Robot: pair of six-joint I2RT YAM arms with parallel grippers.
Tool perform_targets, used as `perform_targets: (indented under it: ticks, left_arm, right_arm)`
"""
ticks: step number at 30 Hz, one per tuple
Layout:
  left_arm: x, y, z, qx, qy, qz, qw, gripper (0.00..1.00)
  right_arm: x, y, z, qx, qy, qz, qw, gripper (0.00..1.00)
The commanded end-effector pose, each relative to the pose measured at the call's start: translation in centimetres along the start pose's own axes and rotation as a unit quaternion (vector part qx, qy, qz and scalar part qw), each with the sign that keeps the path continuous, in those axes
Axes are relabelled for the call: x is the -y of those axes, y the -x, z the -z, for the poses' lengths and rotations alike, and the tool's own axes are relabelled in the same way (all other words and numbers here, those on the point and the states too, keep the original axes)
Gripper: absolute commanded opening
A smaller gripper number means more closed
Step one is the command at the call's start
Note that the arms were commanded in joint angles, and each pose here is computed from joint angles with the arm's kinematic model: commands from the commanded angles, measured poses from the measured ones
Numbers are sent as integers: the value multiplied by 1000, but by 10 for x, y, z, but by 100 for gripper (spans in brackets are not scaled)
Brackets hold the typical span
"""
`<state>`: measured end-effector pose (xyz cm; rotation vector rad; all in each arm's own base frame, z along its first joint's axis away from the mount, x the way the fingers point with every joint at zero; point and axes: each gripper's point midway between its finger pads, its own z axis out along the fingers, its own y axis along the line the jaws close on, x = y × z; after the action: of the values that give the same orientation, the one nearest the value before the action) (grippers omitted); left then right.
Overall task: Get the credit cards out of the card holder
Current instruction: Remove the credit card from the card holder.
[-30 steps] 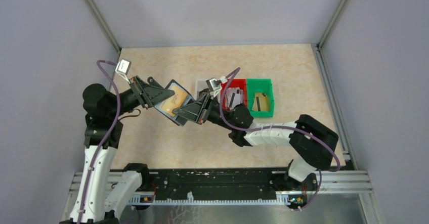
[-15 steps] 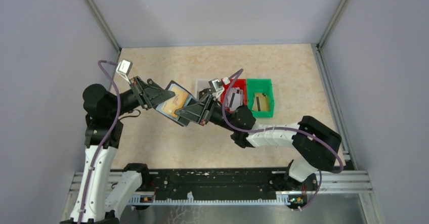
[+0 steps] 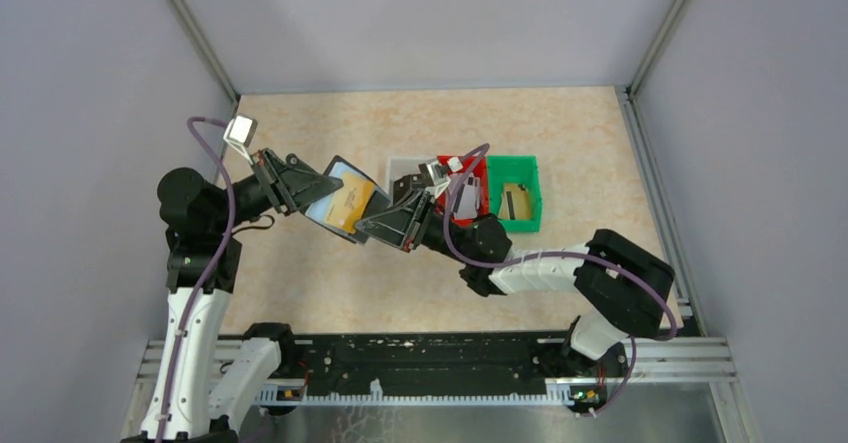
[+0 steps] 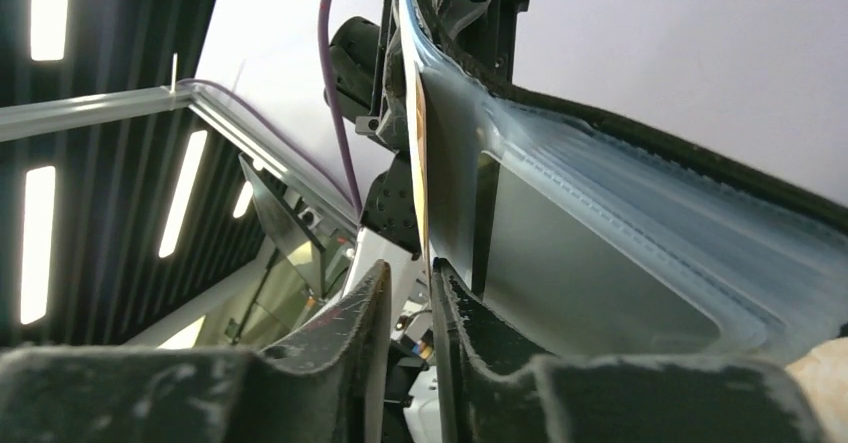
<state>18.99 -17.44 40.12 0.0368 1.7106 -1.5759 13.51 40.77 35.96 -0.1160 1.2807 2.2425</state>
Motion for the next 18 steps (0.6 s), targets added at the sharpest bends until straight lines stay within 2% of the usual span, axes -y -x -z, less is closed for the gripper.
perform_targets:
  ticks: [1,5,13,15,17,18]
  left_arm:
    - [15,6,2,12,-22,-24,999,0]
    - [17,5,3,9,-26,-23,999,0]
    - [19,4,3,5,-29,-25,999,0]
    - [19,4,3,6,-29,-26,999,0]
    - [20,4,3,5,-29,-29,999,0]
    - [19,4,3,4,-29,-30,999,0]
  right_arm:
    - [-33,9,-9,11,74,3,997,25]
    - [-36,14,-15,15,84,2,996,26]
    - [-44,26,-18,28,99,3,995,19]
    - [-46,29,-17,31,101,5,994,12]
    - [-45,29,-16,32,100,5,994,1]
    - [-45,29,-15,32,99,6,995,0]
